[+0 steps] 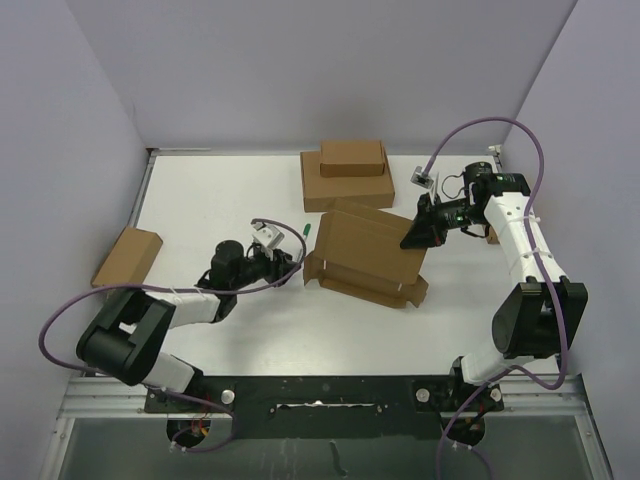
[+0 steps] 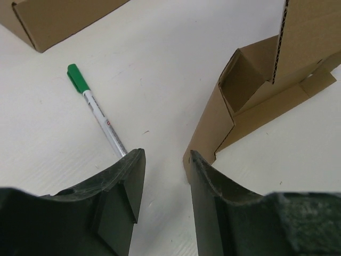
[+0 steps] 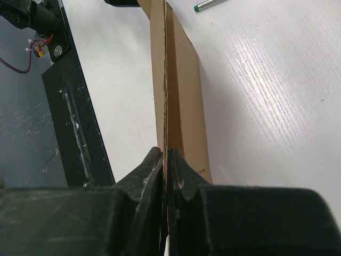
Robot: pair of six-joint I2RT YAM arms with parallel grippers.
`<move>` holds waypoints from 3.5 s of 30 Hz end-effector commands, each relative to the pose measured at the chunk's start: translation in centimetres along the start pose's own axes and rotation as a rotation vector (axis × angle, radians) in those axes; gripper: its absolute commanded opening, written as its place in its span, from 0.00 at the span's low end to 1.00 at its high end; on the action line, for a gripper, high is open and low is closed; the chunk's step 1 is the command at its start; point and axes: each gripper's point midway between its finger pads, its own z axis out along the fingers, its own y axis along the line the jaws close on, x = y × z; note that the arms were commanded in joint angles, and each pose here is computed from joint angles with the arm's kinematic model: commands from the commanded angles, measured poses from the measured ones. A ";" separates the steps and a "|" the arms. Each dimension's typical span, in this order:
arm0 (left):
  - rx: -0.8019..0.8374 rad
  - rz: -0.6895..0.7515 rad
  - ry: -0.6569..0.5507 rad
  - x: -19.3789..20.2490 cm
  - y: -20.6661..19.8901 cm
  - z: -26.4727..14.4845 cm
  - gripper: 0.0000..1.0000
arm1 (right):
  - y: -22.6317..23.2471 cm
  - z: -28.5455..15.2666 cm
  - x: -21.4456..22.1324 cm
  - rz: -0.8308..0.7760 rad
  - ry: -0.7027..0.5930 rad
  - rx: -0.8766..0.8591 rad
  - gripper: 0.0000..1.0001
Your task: Fold the paper box
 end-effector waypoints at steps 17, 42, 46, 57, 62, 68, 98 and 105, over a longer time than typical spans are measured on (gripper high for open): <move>0.249 0.206 -0.144 -3.2 -3.1 3.6 0.40 | 0.4 -0.1 -0.3 -0.049 0.005 0.009 0.00; 0.225 0.256 -0.171 -2.6 -4.8 5.5 0.52 | 0.7 0.3 -0.2 -0.046 0.005 -0.005 0.00; 0.190 0.261 -0.179 -2.5 -4.8 6.0 0.52 | 0.8 0.3 -0.3 -0.046 0.002 -0.008 0.00; 0.101 0.243 -0.200 -2.1 -4.2 6.8 0.45 | 1.0 0.4 -0.4 -0.036 -0.007 -0.028 0.00; 0.094 0.239 -0.207 -1.9 -4.1 7.0 0.43 | 1.1 0.5 -0.4 -0.034 -0.009 -0.034 0.00; 0.096 0.238 -0.215 -1.9 -4.1 7.0 0.41 | 1.1 0.5 -0.4 -0.034 -0.006 -0.036 0.00; 0.068 0.208 -0.228 -2.1 -3.1 7.7 0.25 | 0.5 1.0 -0.5 0.005 -0.007 -0.076 0.00; 0.059 0.167 -0.213 -1.6 -3.0 7.9 0.00 | 0.1 0.7 -1.3 0.011 -0.019 -0.065 0.00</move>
